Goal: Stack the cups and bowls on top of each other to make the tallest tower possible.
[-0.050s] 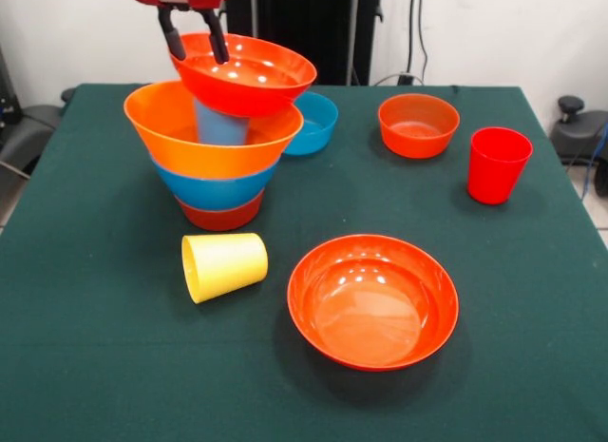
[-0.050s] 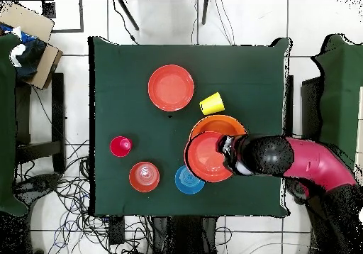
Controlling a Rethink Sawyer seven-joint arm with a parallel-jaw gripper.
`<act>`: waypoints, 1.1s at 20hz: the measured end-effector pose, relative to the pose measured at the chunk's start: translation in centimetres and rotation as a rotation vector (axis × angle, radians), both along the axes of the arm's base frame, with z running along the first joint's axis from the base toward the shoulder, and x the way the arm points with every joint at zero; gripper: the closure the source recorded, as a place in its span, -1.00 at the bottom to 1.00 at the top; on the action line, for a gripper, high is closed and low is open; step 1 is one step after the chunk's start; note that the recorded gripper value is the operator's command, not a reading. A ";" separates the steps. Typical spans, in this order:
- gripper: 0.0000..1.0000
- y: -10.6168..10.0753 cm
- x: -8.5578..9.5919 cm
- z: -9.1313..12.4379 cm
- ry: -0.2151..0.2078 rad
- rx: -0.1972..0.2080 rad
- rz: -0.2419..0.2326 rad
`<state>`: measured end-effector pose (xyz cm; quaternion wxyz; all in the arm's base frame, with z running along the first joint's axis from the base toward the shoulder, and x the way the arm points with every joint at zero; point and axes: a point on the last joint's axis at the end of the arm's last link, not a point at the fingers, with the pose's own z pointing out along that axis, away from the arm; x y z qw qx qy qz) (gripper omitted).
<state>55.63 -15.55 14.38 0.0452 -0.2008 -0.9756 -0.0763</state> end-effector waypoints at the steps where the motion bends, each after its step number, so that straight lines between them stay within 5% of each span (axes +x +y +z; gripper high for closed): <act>1: -1.00 0.0 0.0 0.0 0.000 -0.002 0.001; 22: -1.00 -1.7 -0.7 0.0 -0.008 -0.044 0.015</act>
